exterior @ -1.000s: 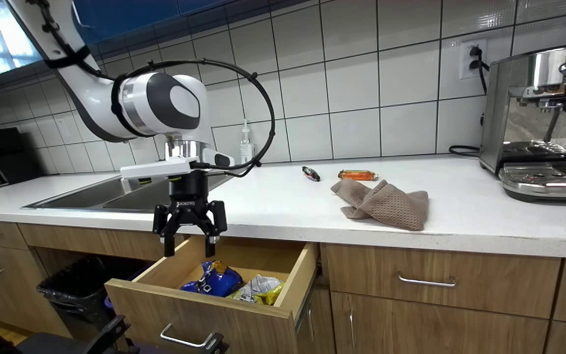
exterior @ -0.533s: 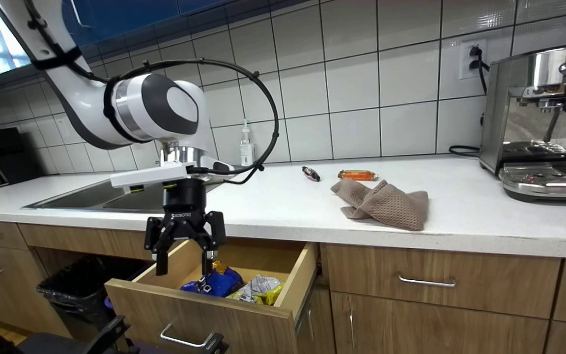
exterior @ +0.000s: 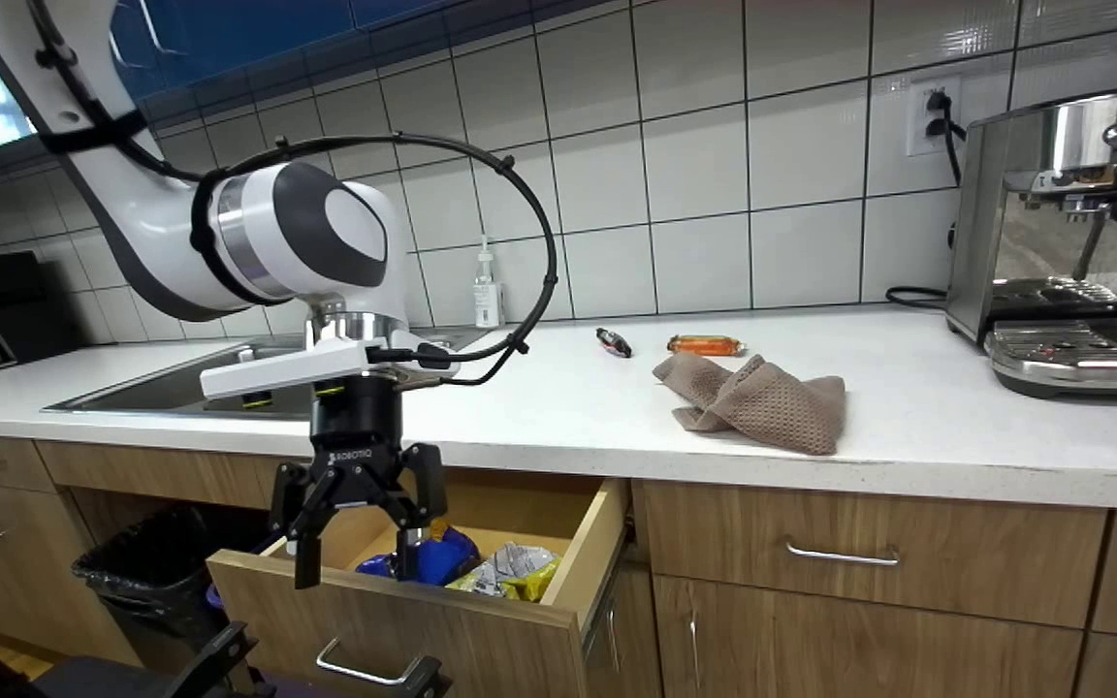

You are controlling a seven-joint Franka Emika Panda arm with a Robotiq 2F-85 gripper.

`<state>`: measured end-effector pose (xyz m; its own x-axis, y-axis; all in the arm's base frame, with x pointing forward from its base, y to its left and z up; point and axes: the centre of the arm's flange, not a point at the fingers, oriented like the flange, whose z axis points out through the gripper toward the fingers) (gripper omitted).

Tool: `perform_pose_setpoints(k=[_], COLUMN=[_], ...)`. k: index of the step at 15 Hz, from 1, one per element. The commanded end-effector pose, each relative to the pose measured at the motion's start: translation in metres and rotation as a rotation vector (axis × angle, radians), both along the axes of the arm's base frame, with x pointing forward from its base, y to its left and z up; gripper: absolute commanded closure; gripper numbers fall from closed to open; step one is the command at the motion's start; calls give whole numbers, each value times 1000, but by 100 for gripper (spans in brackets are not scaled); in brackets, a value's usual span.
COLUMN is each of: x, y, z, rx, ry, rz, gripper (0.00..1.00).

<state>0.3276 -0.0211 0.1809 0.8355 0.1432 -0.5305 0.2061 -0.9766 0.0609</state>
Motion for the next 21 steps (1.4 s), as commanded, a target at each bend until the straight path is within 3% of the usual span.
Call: perform_pose_setpoints(k=[1, 13, 21], x=[-14, -10, 6], y=[-6, -1, -2], z=[-2, -37, -50], rx=[-14, -19, -47], ry=[-1, -74, -193], rz=[36, 30, -19], gripper=[0, 0, 0])
